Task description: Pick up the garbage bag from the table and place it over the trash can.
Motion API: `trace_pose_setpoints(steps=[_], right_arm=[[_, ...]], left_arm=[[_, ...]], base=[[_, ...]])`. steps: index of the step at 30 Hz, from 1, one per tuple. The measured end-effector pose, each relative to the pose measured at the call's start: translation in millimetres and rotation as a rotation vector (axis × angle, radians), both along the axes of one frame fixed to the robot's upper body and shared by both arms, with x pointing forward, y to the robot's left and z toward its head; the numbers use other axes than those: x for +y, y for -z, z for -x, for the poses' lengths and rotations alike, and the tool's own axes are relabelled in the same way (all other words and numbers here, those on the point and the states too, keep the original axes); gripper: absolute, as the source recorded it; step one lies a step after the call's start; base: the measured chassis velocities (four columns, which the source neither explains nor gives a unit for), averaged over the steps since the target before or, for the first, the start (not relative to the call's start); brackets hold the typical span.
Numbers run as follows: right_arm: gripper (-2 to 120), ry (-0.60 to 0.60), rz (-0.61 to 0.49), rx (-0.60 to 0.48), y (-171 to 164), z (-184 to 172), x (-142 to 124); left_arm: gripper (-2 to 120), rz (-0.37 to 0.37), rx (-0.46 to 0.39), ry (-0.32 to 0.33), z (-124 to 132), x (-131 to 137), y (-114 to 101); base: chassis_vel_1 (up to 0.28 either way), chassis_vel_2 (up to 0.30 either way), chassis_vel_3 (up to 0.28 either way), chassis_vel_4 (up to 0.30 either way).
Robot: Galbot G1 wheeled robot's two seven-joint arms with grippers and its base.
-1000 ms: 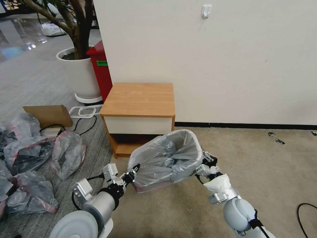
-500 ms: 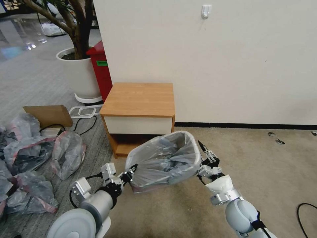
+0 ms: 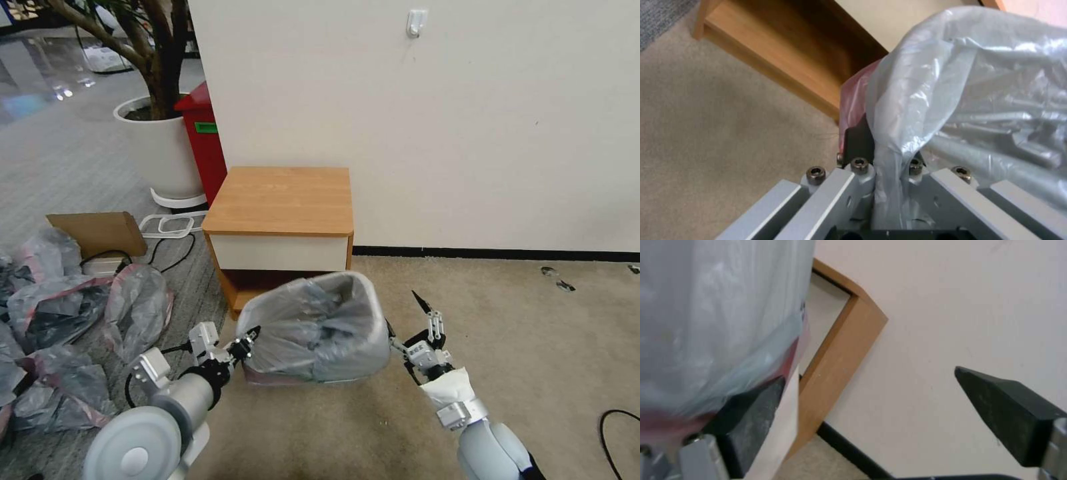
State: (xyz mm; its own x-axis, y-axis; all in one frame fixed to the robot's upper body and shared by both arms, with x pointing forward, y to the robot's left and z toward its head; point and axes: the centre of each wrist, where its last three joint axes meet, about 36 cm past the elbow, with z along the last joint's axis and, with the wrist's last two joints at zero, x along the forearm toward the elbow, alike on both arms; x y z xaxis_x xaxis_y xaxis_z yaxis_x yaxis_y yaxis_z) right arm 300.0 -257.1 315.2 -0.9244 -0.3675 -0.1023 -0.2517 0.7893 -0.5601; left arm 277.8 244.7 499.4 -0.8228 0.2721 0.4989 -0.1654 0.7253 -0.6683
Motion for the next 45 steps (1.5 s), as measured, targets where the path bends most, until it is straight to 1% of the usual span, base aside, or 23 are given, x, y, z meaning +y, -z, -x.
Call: trace_pose_setpoints(steps=[2,7,9,14,17,18,19,21,22,23,25,26,29,30,33,36,37,38,39,40,42,43,45], right_arm=[[100,-0.005,-0.052,0.023,-5,1,-2],[100,0.019,-0.090,0.046,-11,2,-3],[100,0.031,-0.092,0.042,-14,2,-4],[100,0.106,-0.112,-0.023,-35,-4,-10],[100,0.116,-0.177,-0.091,-73,-7,-2],[100,0.099,-0.216,-0.114,-97,-6,6],[100,0.099,-0.216,-0.114,-97,-6,6],[100,0.049,-0.258,-0.127,-127,-5,18],[100,-0.002,-0.269,-0.119,-143,-4,24],[100,-0.002,-0.269,-0.119,-143,-4,24],[97,-0.091,-0.260,-0.081,-160,-2,33],[97,-0.091,-0.260,-0.081,-160,-2,33],[84,-0.246,-0.189,-0.006,-177,0,47],[84,-0.246,-0.189,-0.006,-177,0,47],[76,-0.306,-0.162,0.028,-183,1,54],[59,-0.376,-0.089,0.099,-193,3,60],[59,-0.376,-0.089,0.099,-193,3,60],[53,-0.382,-0.053,0.139,-198,6,60],[52,-0.384,-0.048,0.160,-200,8,61],[44,-0.380,-0.049,0.217,-204,13,64],[43,-0.378,-0.051,0.232,-205,14,64],[37,-0.372,-0.057,0.279,-208,19,66],[30,-0.366,-0.053,0.313,-208,22,67]], left_arm=[[0,-0.003,0.001,-0.003,-1,2,1],[0,-0.004,0.003,-0.004,-1,2,1],[0,-0.008,0.006,-0.003,-1,2,2],[0,-0.072,0.024,0.021,-2,3,6],[0,-0.192,0.005,0.067,0,-1,10],[0,-0.248,-0.010,0.090,2,-4,11],[0,-0.248,-0.010,0.090,2,-4,11],[0,-0.334,-0.030,0.119,5,-8,13],[0,-0.397,-0.042,0.133,7,-10,15],[0,-0.397,-0.042,0.133,7,-10,15],[0,-0.481,-0.056,0.152,10,-12,17],[0,-0.481,-0.056,0.152,10,-12,17],[0,-0.559,-0.067,0.177,17,-14,20],[0,-0.559,-0.067,0.177,17,-14,20],[0,-0.611,-0.085,0.192,21,-16,22],[0,-0.694,-0.122,0.223,25,-21,24],[0,-0.694,-0.122,0.223,25,-21,24],[0,-0.722,-0.138,0.243,27,-23,24],[0,-0.736,-0.146,0.250,27,-23,25],[0,-0.776,-0.168,0.258,28,-24,26],[0,-0.788,-0.174,0.258,28,-25,27],[0,-0.831,-0.187,0.259,28,-26,32],[0,-0.855,-0.190,0.260,28,-27,36]], base=[[0.000,0.000,0.000,0.000],[0.000,0.000,0.000,0.000],[0.000,0.000,0.000,0.000],[0.000,0.000,0.000,0.000],[0.000,0.000,0.000,0.000],[0.000,0.000,0.000,0.000],[0.000,0.000,0.000,0.000],[0.000,0.000,0.000,0.000],[0.000,0.000,0.000,0.000],[0.000,0.000,0.000,0.000],[0.000,0.000,0.000,0.000],[0.000,0.000,0.000,0.000],[0.000,0.000,0.000,0.000],[0.000,0.000,0.000,0.000],[0.000,0.000,0.000,0.000],[0.000,0.000,0.000,0.000],[0.000,0.000,0.000,0.000],[0.000,0.000,0.000,0.000],[0.000,0.000,0.000,0.000],[0.000,0.000,0.000,0.000],[0.000,0.000,0.000,0.000],[0.000,0.000,0.000,0.000],[0.000,0.000,0.000,0.000]])
